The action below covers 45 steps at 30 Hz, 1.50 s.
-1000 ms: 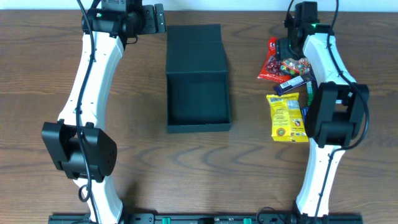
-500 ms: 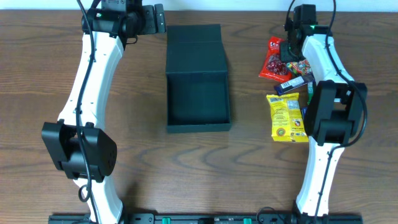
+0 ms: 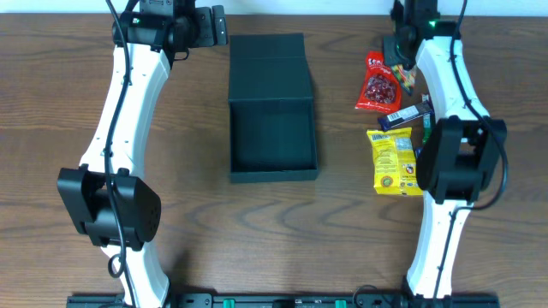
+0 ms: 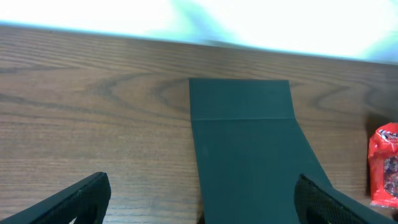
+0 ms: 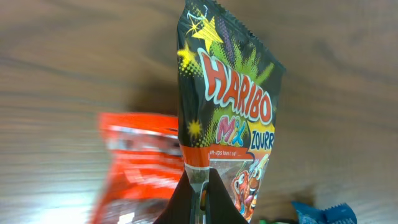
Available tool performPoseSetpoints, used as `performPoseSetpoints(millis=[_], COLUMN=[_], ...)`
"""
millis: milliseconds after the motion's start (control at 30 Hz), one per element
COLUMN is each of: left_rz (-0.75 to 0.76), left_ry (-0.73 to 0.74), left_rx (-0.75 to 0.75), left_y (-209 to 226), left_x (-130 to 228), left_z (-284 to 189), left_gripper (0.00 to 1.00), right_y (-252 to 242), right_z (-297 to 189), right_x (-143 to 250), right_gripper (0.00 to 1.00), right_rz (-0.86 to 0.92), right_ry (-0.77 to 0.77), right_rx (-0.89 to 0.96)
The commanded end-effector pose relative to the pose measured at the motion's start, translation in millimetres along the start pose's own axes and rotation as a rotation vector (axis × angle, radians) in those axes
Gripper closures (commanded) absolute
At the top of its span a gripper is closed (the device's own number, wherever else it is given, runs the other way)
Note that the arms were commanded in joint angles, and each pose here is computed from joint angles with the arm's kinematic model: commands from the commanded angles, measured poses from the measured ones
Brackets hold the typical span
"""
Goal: Pack container
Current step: 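Carry the Haribo bag into the box and release it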
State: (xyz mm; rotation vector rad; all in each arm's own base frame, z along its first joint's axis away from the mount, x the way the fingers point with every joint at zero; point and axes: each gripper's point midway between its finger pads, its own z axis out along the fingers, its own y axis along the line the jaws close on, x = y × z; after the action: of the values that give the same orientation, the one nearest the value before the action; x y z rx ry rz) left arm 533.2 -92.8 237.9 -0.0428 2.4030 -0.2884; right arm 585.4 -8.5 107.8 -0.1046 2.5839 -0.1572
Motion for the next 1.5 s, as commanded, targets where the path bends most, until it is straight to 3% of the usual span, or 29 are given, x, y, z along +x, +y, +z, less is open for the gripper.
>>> performPoseSetpoints(millis=[0,133,200,267,400,633,867,1300,1367,1400,1467], left_rz=[0.005,-0.014,-0.033,-0.063,-0.097,-0.186,-0.232,-0.245,-0.238,-0.238,-0.238], left_ry=[-0.011,0.010,0.025,0.041,0.066,0.080,0.098,0.164,0.164,0.164,0.163], left_rx=[-0.015,-0.039,-0.057,-0.085,-0.133,-0.216,-0.210,-0.212,-0.211,-0.211,-0.211], left_y=[6.0,21.4,34.3,53.4,88.9,151.1,170.6,168.0,168.0,168.0,168.0], left_x=[-4.5,-0.9,1.5,4.0,8.4,13.5,20.1,36.2,36.1,36.1,36.0], left_z=[-5.3,-6.7,-8.5,-13.3,-23.3,-41.6,-53.1,-55.2,-55.2,-55.2,-55.2], left_gripper=[0.05,0.05,0.05,0.05,0.05,0.05,0.05,0.05,0.05,0.05,0.05], right_y=[34.8,80.9,96.8,111.8,153.7,239.3,296.2,328.2,332.3,333.2,333.6], right_z=[-88.7,-137.8,-150.7,-152.7,-159.7,-182.5,-164.6,-118.3,-118.4,-119.4,-124.4], right_x=[-54.1,-56.8,-47.8,-27.2,10.5,58.3,114.5,162.6,164.4,162.5,155.7], right_gripper=[0.99,0.99,0.99,0.99,0.99,0.99,0.99,0.99,0.61,0.53,0.48], right_rz=[-0.016,-0.054,0.026,0.090,0.053,-0.005,-0.133,-0.195,-0.212,-0.213,-0.202], right_ry=[-0.196,-0.232,-0.184,-0.091,0.029,0.062,0.131,0.232,0.239,0.233,0.215], right_rx=[-0.151,-0.364,-0.389,-0.331,-0.227,-0.093,-0.005,0.052,0.032,0.027,0.014])
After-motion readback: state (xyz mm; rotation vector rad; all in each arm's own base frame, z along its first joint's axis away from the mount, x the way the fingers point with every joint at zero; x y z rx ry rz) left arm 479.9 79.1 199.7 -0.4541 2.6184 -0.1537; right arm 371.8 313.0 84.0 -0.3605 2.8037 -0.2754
